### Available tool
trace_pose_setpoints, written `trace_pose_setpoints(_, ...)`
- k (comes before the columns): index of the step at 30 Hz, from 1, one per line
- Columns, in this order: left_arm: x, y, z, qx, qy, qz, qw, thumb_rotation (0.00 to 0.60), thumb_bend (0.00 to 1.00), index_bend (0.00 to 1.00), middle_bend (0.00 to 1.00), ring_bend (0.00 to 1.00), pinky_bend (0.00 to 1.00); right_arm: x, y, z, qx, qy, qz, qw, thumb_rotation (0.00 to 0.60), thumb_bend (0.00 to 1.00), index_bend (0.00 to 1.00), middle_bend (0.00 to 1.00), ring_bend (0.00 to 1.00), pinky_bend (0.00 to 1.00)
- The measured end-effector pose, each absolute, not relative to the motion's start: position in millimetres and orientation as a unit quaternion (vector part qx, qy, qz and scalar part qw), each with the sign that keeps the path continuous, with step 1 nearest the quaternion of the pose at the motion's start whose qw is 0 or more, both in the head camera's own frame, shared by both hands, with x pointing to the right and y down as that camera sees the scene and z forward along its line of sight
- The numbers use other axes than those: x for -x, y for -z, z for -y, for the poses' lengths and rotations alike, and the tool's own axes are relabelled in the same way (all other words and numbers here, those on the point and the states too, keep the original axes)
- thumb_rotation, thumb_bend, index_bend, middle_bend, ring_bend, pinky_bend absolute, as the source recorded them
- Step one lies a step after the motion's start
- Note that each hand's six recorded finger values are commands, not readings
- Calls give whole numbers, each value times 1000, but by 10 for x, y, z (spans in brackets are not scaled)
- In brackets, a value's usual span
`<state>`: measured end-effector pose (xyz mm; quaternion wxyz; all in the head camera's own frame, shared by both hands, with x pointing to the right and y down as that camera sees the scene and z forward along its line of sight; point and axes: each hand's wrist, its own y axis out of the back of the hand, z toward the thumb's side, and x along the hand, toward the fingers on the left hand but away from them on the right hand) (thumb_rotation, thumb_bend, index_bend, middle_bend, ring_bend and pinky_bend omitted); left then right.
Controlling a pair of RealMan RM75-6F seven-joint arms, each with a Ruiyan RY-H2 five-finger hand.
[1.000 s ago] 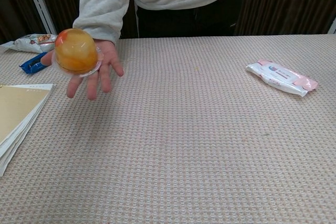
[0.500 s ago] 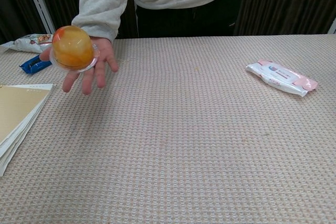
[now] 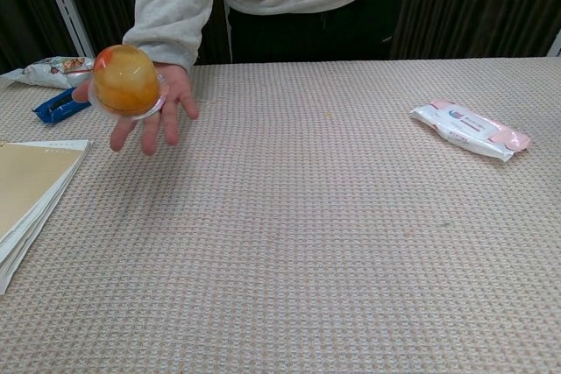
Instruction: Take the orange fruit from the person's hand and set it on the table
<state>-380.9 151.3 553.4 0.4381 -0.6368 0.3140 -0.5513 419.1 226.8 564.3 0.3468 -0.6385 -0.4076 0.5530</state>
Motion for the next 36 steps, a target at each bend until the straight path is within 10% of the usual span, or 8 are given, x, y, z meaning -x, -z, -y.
trace_pose_setpoints(23, 2435, -5850, -669, 646, 581, -233, 437, 600, 247, 213, 14, 57, 162, -4215, -5649, -2273, 643, -554, 407, 338, 600, 116, 0, 0, 0, 0)
trace_pose_setpoints(36, 2261, -5891, -646, 620, 583, -256, 459, 600, 528, 791, 564, 521, 582, -4217, -5642, -2277, 642, -554, 407, 339, 600, 117, 0, 0, 0, 0)
